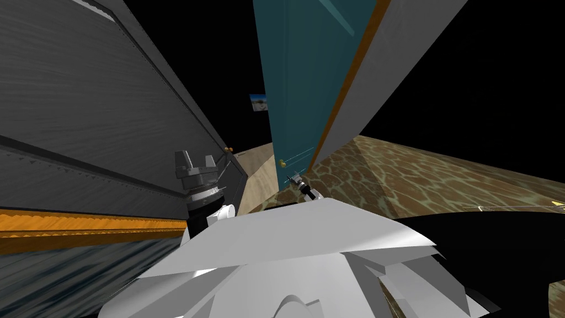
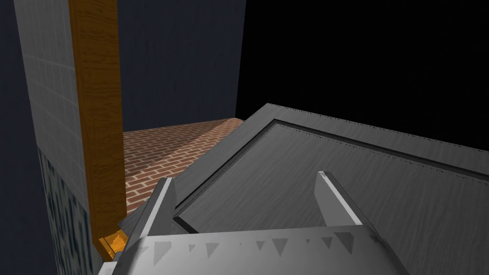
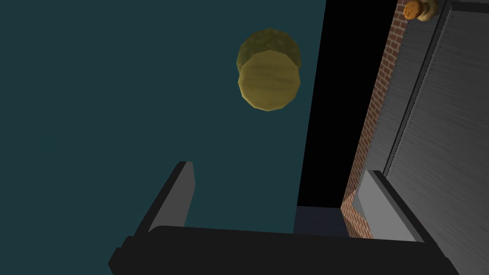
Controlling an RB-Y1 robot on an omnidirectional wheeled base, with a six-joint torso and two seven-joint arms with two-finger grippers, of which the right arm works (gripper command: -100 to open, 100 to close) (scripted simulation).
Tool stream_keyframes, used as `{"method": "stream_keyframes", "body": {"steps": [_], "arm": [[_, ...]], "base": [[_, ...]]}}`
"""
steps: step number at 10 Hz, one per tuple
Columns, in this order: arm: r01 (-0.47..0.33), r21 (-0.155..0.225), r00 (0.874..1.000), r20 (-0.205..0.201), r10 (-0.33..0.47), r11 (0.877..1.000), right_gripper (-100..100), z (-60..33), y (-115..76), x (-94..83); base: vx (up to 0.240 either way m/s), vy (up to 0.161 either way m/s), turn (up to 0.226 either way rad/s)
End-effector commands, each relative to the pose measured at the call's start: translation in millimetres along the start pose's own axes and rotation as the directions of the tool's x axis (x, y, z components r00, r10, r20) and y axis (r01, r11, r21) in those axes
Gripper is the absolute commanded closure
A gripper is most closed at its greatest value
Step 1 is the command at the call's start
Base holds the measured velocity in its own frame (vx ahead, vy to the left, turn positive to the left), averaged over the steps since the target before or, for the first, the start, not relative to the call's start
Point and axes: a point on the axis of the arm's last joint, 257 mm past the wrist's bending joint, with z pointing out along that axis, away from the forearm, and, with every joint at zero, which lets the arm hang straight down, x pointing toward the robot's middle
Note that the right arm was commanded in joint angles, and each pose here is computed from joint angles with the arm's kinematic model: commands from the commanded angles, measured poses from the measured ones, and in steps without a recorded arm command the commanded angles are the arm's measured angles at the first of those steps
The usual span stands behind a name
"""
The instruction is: Push the door open
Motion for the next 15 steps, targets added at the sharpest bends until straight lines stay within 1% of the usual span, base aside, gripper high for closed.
{"method": "stream_keyframes", "body": {"steps": [1,3,9,10,11,15], "arm": [[0.000,0.000,1.000,0.000,0.000,1.000,-100,0.0,0.0,0.0],[0.003,0.005,1.000,-0.001,-0.003,1.000,-100,0.2,0.7,1.0],[0.002,0.021,1.000,-0.002,-0.002,1.000,-100,1.7,2.4,2.9],[0.002,0.019,1.000,-0.001,-0.002,1.000,-100,1.5,2.4,2.7],[0.002,0.019,1.000,-0.001,-0.002,1.000,100,1.5,2.4,2.7],[0.002,0.019,1.000,-0.001,-0.002,1.000,100,1.5,2.4,2.7]], "base": [[0.017,-0.020,0.007],[0.144,0.051,0.029],[0.200,0.078,0.025],[0.087,0.024,0.004],[-0.013,-0.002,-0.003],[-0.010,-0.004,0.007]]}}
